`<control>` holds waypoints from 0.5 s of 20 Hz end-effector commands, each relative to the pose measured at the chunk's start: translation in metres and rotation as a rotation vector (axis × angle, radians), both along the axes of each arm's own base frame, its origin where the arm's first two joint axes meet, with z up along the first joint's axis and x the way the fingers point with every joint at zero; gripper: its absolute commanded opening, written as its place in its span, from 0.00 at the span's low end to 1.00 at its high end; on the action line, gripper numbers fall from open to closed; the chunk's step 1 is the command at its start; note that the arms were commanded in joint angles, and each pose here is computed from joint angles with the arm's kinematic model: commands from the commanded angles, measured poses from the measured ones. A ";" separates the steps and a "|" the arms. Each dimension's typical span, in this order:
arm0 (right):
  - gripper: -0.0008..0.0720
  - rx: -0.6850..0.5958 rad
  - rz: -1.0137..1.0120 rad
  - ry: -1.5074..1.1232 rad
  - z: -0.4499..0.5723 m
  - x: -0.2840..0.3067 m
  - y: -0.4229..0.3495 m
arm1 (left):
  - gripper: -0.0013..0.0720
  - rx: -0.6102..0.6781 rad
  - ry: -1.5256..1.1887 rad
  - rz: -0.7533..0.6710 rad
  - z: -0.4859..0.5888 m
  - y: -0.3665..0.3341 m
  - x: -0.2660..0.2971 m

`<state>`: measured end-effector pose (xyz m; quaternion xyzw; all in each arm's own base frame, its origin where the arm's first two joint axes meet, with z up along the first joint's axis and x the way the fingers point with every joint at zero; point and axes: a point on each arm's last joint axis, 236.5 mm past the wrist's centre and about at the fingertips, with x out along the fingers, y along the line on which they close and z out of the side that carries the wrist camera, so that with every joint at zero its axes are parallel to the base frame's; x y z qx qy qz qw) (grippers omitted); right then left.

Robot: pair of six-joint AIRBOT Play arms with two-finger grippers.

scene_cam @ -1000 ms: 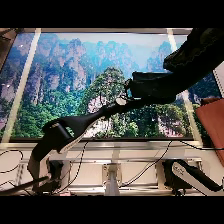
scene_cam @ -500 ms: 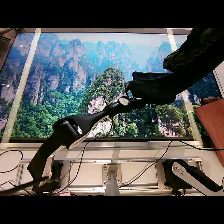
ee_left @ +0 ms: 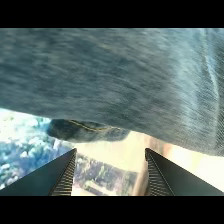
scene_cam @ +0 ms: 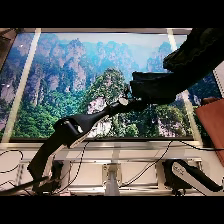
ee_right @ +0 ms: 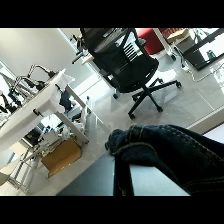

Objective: Fold the clothes and pants, and hang the long-sleeved shirts on hangers.

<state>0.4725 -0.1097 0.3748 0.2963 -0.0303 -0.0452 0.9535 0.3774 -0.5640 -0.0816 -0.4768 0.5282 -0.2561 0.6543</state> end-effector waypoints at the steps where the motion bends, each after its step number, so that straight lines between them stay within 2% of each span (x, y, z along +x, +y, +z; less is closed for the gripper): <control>1: 0.09 0.005 0.010 0.011 -0.003 0.000 0.003 | 0.69 -0.013 0.068 0.084 -0.007 0.005 0.009; 4: 0.09 0.007 0.012 0.011 -0.003 0.000 0.003 | 0.69 -0.016 0.087 0.147 -0.009 0.010 0.019; 8: 0.09 0.008 0.013 0.012 -0.003 0.000 0.003 | 0.62 -0.012 0.081 0.185 -0.009 0.015 0.027; 9: 0.09 0.008 0.013 0.012 -0.003 0.000 0.003 | 0.48 -0.009 0.077 0.193 -0.010 0.016 0.029; 10: 0.09 0.008 0.014 0.014 -0.003 0.000 0.003 | 0.41 -0.006 0.072 0.206 -0.010 0.018 0.032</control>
